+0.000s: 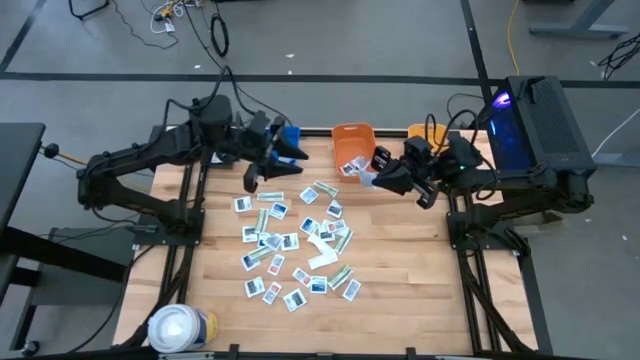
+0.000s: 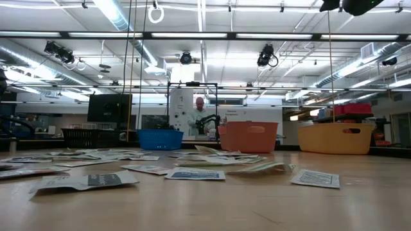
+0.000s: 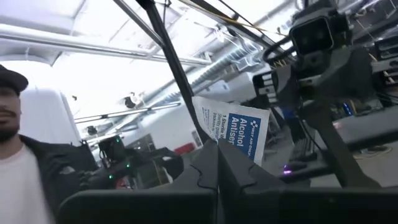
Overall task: Pick & Place First Aid Supplies
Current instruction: Put the alcohol pad into the black bin
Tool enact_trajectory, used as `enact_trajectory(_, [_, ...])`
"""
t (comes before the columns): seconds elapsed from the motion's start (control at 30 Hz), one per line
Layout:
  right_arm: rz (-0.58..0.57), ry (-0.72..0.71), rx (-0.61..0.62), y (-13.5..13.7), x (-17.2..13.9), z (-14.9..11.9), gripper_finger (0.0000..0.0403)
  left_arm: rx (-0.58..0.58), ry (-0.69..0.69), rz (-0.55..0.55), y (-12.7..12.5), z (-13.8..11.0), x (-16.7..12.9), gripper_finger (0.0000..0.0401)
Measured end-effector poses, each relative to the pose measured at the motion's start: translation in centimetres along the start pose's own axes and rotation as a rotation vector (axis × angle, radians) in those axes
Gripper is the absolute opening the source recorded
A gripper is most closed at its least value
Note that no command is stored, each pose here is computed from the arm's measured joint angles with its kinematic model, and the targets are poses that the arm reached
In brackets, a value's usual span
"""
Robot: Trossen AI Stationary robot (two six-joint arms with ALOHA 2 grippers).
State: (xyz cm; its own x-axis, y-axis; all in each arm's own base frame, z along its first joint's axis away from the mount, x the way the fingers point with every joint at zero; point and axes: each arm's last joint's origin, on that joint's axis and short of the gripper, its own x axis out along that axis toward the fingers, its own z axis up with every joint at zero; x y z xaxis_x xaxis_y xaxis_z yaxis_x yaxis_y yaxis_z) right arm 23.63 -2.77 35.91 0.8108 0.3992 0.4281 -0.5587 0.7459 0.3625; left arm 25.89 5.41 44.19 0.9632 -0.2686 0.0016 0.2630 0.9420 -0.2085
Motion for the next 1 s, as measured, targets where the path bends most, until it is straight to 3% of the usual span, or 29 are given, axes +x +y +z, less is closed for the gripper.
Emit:
enact_trajectory(0.4, [0.034, 0.029, 0.001, 0.1, 0.0, -0.1, 0.0, -0.027, 0.006, -0.06, 1.8, -2.2, 4.7, 0.0177])
enact_trajectory(1.0, [0.016, 0.144, 0.076, -0.4, 0.0, -1.1, 0.0, -0.072, -0.051, -0.155, 2.0, -5.4, 10.5, 0.0177])
